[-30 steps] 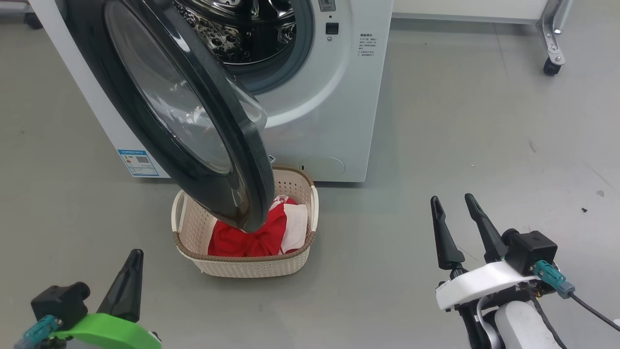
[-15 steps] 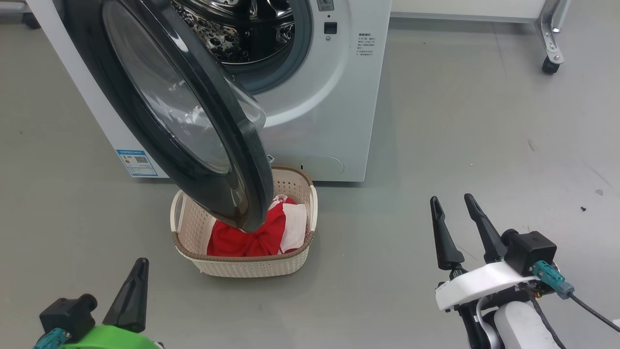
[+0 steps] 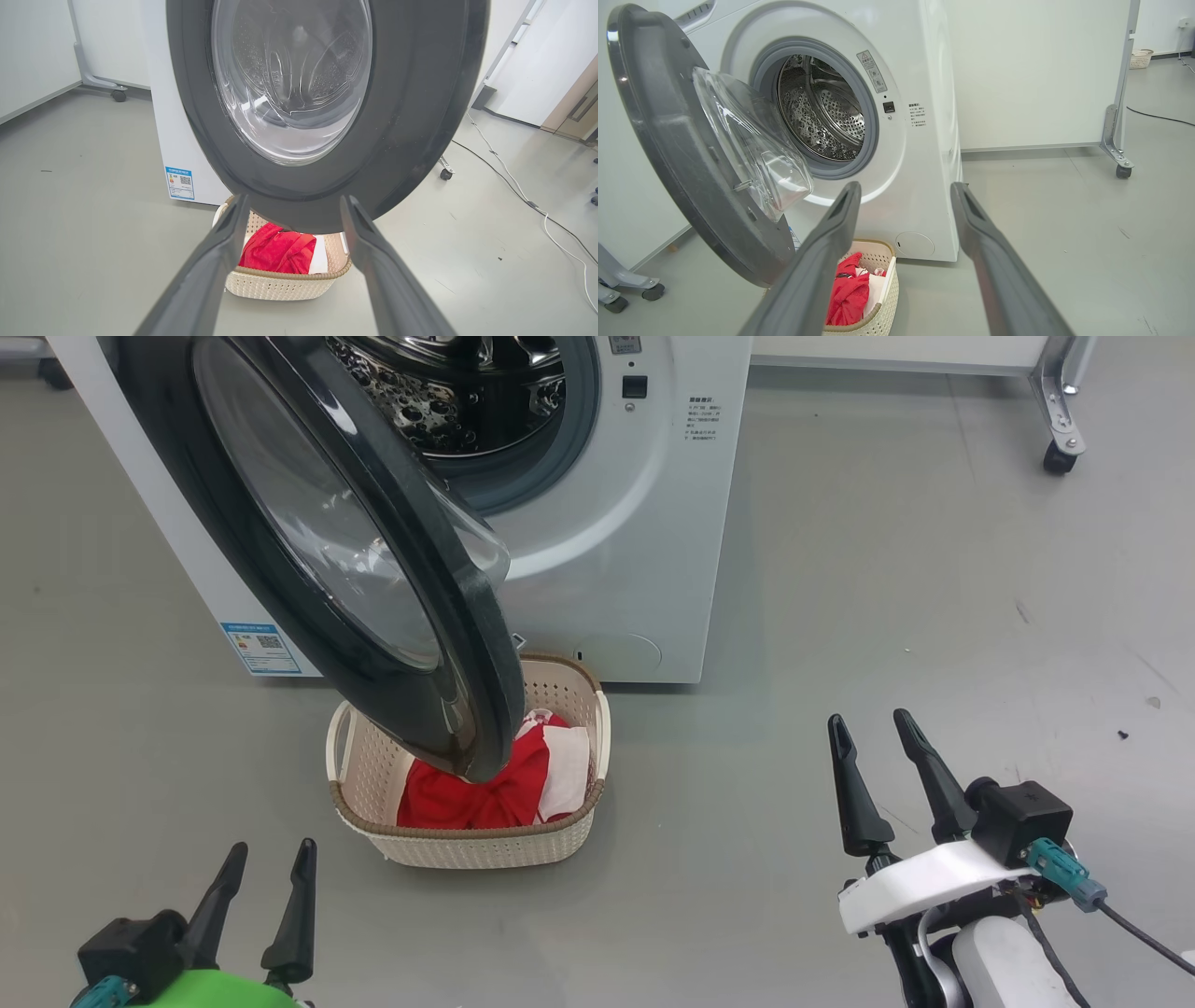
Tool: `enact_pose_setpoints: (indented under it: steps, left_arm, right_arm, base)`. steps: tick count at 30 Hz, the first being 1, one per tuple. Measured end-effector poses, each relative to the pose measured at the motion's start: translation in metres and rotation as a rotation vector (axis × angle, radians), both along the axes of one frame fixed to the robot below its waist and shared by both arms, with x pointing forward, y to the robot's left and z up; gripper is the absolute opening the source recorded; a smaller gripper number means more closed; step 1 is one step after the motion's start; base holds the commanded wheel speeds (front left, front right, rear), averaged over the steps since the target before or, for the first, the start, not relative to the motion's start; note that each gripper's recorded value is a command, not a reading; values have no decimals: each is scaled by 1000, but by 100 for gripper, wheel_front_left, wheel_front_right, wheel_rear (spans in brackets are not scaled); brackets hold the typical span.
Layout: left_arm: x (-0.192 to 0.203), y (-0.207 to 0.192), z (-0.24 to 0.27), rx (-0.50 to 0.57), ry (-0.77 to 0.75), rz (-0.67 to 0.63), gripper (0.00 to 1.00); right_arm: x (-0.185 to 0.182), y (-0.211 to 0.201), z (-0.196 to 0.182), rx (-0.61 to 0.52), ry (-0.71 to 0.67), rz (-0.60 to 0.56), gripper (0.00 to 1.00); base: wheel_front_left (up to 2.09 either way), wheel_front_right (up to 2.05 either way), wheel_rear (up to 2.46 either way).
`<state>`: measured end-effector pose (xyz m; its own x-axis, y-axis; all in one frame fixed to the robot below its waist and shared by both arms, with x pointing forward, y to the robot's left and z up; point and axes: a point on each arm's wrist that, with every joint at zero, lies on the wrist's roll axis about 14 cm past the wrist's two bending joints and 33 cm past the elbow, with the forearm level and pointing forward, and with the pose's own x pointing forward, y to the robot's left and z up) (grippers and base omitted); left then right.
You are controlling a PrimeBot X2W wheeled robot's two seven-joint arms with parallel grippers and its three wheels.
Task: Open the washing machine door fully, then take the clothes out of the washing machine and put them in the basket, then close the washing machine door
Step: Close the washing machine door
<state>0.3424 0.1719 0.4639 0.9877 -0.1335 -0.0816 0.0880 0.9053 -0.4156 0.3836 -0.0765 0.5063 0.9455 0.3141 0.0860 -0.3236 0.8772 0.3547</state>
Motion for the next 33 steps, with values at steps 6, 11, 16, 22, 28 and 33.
enact_pose_setpoints:
  steps: [6,11,16,22,28,33]
  left_arm:
    - [0,1,1,0,-9,7,100]
    - [0,2,1,0,-13,11,100]
    - [0,4,2,2,-16,15,100]
    - [1,5,2,7,-23,19,100]
    - [1,4,1,17,-20,15,100]
    - [1,3,1,17,-21,11,87]
  right_arm:
    - [0,0,0,0,-1,-2,100]
    - [0,0,1,1,-1,-2,100]
    - [0,-1,0,1,-1,-3,100]
    - [0,-1,0,1,0,-5,100]
    - [0,-2,1,1,-1,-7,100]
    - [-1,-3,1,0,-2,-8,100]
  base:
    - [0,0,0]
    - [0,0,0]
    - [0,0,0]
    - [0,0,0]
    - [0,0,0]
    - [0,0,0]
